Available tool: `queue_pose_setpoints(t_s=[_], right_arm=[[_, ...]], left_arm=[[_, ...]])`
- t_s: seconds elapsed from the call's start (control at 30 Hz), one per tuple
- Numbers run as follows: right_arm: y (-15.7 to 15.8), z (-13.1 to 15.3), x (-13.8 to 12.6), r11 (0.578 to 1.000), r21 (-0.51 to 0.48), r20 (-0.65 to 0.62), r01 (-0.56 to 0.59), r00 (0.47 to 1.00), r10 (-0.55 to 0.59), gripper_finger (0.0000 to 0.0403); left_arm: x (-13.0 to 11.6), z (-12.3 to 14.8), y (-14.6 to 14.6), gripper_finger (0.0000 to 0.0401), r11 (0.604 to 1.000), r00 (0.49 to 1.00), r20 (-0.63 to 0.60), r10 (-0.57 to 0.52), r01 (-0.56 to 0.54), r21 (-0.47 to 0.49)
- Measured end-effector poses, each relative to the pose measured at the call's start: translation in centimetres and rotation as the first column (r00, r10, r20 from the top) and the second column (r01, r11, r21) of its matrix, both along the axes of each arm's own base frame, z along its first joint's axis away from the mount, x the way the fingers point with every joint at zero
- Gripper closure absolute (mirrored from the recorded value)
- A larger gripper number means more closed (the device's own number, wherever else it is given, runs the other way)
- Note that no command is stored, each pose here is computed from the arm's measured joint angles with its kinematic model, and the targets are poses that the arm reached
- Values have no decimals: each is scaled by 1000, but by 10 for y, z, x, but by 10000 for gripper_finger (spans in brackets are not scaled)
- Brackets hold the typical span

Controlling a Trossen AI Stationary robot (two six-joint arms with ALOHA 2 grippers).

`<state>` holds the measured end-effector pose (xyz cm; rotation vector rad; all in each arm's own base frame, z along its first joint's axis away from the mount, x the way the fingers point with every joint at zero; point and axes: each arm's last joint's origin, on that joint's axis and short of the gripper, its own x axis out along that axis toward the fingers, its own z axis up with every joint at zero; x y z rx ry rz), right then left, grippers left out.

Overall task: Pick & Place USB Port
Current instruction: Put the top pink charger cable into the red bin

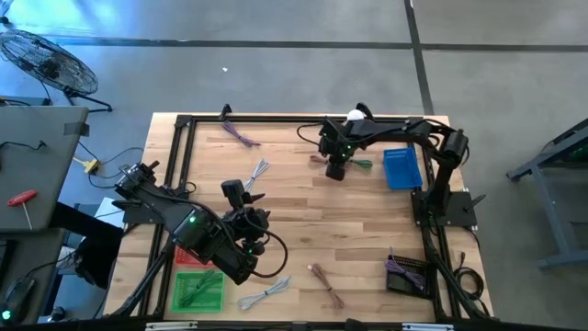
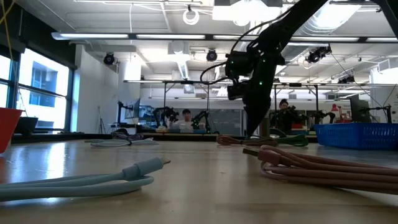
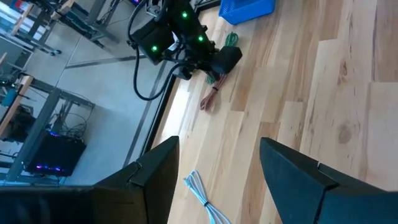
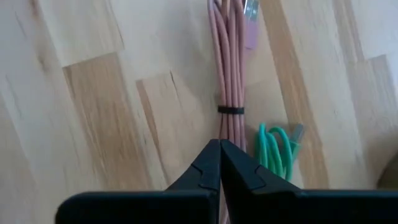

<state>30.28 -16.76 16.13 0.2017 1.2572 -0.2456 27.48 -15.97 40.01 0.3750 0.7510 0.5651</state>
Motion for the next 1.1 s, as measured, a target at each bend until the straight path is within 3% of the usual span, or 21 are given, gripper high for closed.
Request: queue_pose_setpoints(t_s=[0.2, 0.5, 0.7, 0.93, 1.1], right_arm=[[2, -8, -4, 1000, 0, -12, -6, 1000, 6, 383], [5, -27, -14, 997, -77, -24, 15, 1000, -17, 301], [3, -33, -19, 996, -78, -13, 44, 999, -46, 271], [-2, -34, -22, 995, -91, -4, 51, 999, -52, 277], [-9, -34, -25, 991, -114, -12, 77, 997, -79, 337]], left_arm=[[0, 0, 0, 186, 1000, 1000, 0, 0, 0, 0], [0, 0, 0, 186, 1000, 1000, 0, 0, 0, 0], [0, 0, 0, 186, 1000, 1000, 1, 1, -1, 0], [0, 0, 0, 186, 1000, 1000, 1, 1, -1, 0], [0, 0, 0, 186, 1000, 1000, 1, 1, -1, -1]])
